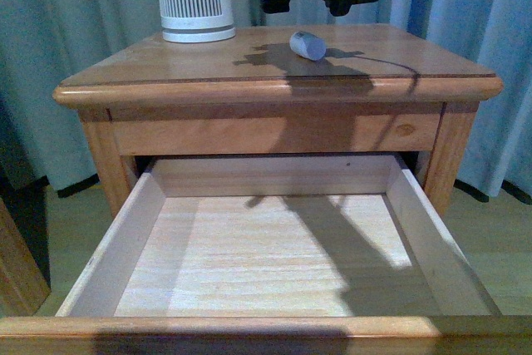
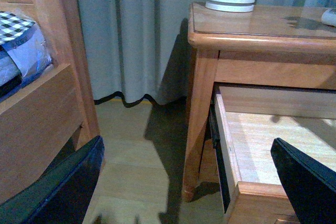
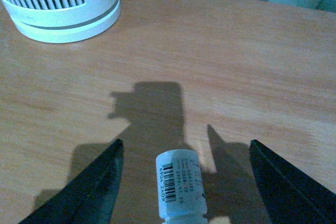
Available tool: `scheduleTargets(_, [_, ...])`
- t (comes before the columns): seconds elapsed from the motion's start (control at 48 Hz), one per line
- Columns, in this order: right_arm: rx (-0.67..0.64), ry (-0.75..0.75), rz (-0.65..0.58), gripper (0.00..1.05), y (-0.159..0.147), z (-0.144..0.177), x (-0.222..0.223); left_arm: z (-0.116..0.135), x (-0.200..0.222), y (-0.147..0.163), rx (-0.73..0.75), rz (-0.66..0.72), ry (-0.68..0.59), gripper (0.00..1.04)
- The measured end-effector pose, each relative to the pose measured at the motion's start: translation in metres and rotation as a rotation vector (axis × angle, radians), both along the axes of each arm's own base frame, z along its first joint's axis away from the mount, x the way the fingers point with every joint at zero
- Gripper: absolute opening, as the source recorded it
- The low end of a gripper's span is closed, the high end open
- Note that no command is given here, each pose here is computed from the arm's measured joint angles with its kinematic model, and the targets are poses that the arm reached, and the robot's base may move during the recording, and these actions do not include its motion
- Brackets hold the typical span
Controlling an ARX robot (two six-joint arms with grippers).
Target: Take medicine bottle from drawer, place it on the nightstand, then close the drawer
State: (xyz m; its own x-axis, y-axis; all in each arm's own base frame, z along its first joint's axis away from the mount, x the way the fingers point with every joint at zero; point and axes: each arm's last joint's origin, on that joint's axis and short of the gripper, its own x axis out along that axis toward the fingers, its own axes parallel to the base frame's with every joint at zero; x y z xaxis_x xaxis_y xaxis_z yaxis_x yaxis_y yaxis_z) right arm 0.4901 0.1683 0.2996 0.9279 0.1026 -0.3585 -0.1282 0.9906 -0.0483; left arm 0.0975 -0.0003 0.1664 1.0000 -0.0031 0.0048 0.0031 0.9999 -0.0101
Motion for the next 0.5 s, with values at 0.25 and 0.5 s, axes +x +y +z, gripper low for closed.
scheduleTargets(0.25, [0.040,-0.088,0.025,0.98,-0.014,0.031,-0.039,0.000,0.000,0.000,0.000,0.000,0.000,0.98])
scheduleTargets(0.5, [0.143,-0.138,0.095,0.87,-0.048,0.071,-0.125,0.000,0.000,0.000,0.000,0.000,0.000,0.98])
